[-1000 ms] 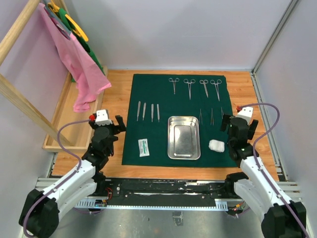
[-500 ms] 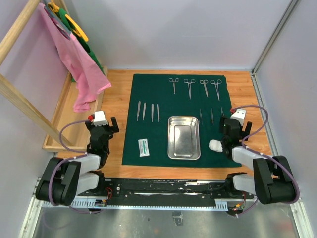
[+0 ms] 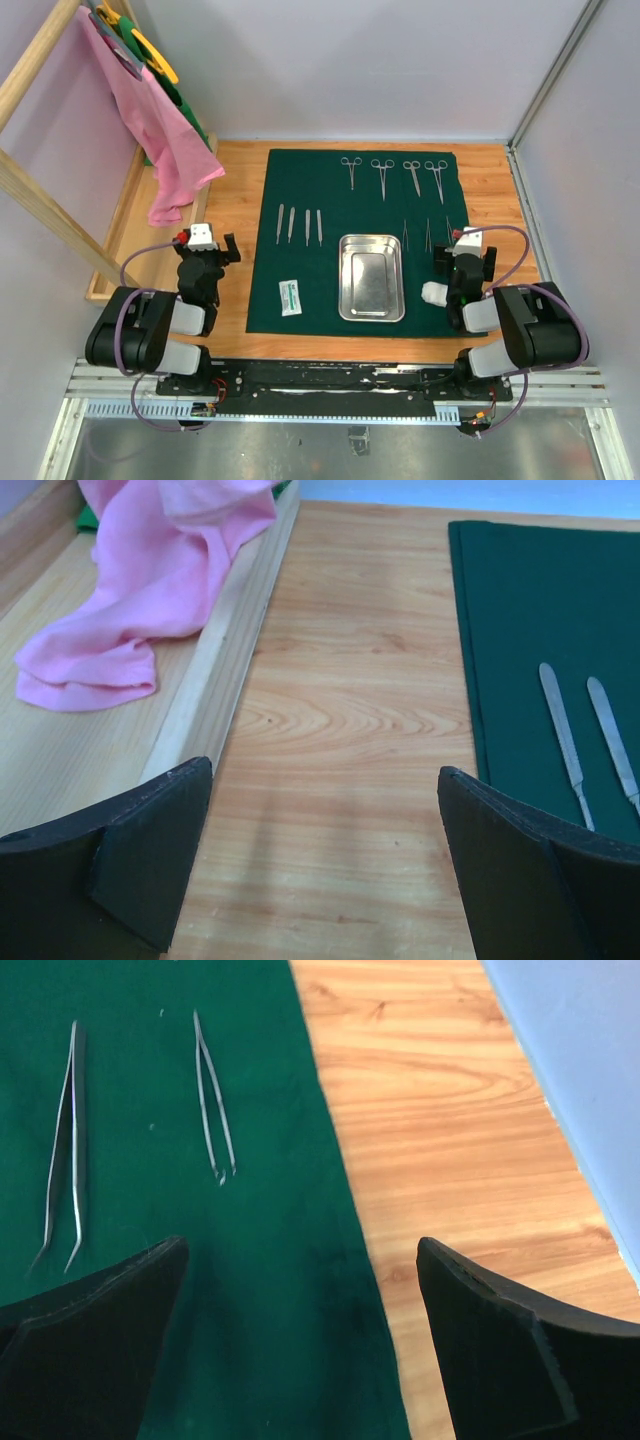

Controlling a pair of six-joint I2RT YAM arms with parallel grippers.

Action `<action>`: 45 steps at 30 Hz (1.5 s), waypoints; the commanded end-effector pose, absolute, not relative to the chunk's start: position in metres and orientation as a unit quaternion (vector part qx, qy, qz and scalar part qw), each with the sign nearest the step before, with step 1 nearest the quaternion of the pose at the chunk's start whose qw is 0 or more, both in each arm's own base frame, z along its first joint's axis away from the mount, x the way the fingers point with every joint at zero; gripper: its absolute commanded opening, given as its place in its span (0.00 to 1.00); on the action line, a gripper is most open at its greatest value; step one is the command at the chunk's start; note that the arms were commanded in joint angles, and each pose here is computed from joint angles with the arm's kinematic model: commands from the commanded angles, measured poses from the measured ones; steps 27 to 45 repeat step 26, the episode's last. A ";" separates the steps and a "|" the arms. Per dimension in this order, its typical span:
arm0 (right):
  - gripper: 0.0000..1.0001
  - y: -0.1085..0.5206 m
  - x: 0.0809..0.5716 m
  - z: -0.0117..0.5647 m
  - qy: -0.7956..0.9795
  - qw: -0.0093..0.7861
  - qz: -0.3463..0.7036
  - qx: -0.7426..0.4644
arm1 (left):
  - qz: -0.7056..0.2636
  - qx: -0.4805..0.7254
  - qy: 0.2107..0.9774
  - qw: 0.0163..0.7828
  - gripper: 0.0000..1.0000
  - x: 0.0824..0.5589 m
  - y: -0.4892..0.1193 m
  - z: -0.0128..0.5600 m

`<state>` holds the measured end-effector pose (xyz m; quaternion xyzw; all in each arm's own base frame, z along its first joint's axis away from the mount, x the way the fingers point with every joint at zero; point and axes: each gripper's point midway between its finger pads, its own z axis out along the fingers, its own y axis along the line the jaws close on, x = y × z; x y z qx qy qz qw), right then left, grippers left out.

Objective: Open and lay out the surgical kit
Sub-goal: Reset both arms

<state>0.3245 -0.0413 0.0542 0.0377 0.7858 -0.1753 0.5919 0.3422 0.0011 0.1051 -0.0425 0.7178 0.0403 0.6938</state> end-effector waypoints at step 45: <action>0.98 -0.031 0.348 0.072 0.787 0.598 -0.154 0.006 | 0.039 -0.056 0.698 0.713 0.99 0.348 0.008 0.115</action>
